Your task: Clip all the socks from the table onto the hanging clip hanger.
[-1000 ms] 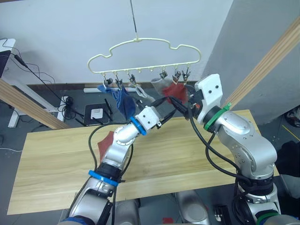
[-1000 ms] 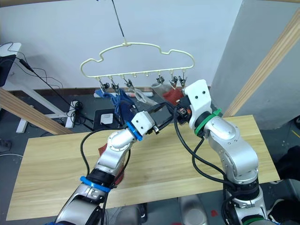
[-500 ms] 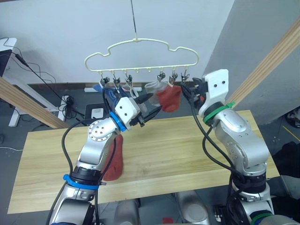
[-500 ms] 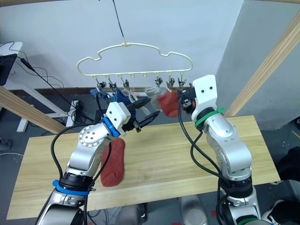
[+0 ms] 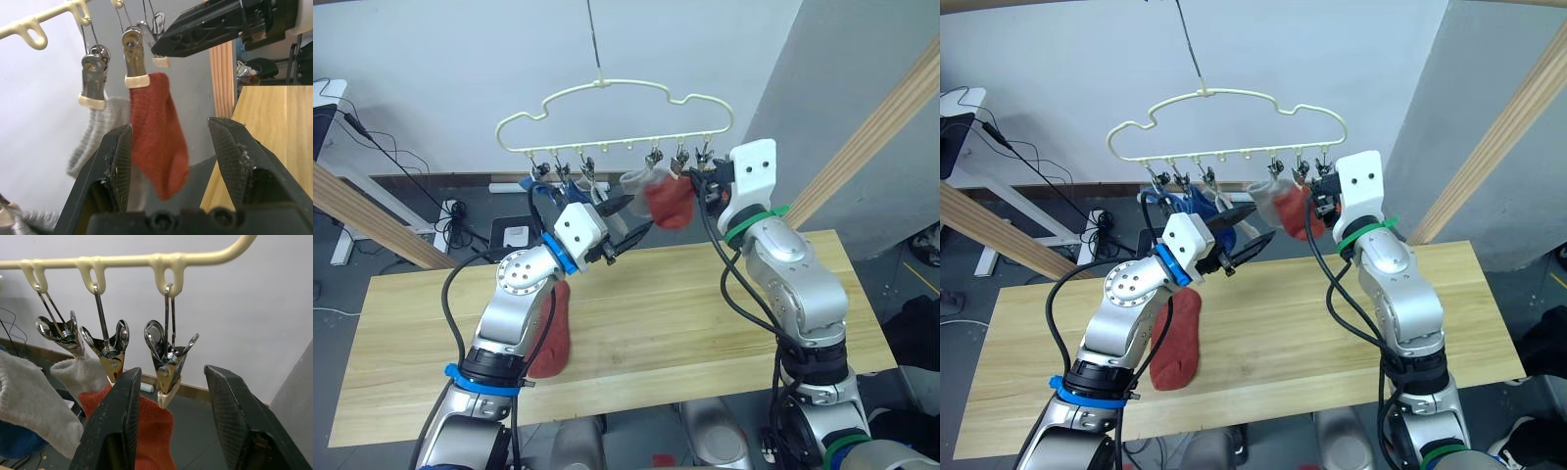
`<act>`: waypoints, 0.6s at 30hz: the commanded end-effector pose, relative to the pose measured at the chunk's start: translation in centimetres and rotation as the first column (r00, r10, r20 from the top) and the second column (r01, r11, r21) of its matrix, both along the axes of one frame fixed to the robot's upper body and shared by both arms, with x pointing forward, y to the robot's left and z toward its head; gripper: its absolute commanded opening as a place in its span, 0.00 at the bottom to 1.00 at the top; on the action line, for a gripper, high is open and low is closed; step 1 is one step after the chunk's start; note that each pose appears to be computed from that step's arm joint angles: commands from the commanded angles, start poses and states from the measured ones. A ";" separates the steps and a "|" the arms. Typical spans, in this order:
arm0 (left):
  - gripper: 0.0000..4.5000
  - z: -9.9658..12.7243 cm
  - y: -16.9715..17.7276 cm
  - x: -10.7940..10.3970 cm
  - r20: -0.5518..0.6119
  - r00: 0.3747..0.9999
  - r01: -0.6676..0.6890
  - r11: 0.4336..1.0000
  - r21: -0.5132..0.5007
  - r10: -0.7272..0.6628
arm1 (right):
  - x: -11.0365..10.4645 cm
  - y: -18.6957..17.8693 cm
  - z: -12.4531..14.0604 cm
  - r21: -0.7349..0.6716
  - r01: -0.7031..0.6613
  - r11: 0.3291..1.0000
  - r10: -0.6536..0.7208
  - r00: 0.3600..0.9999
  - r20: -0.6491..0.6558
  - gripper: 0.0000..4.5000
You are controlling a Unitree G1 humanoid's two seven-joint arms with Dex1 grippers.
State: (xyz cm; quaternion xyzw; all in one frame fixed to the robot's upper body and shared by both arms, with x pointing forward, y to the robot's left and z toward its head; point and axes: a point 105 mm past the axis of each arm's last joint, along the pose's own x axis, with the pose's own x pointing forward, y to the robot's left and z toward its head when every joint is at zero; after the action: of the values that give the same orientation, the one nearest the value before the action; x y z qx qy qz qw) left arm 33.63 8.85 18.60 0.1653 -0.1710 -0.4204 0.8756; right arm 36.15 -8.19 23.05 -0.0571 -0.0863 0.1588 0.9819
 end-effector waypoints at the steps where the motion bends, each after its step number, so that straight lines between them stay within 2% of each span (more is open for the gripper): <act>1: 0.60 1.0 -0.1 -0.4 0.050 0.999 0.004 1.000 0.003 -0.004 | -0.4 0.4 1.6 0.010 -0.003 1.000 0.002 0.997 0.073 0.47; 18: 0.60 0.6 -0.6 -0.6 0.056 0.998 0.016 1.000 0.025 -0.018 | 0.2 -0.7 1.9 0.117 0.071 0.991 -0.077 0.996 0.050 0.47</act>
State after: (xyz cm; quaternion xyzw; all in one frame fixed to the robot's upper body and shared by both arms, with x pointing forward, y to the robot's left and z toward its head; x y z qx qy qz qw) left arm 33.63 8.67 18.34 0.1818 -0.1683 -0.4207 0.8727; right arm 36.88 -8.81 23.40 -0.0171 -0.0919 0.1178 0.9886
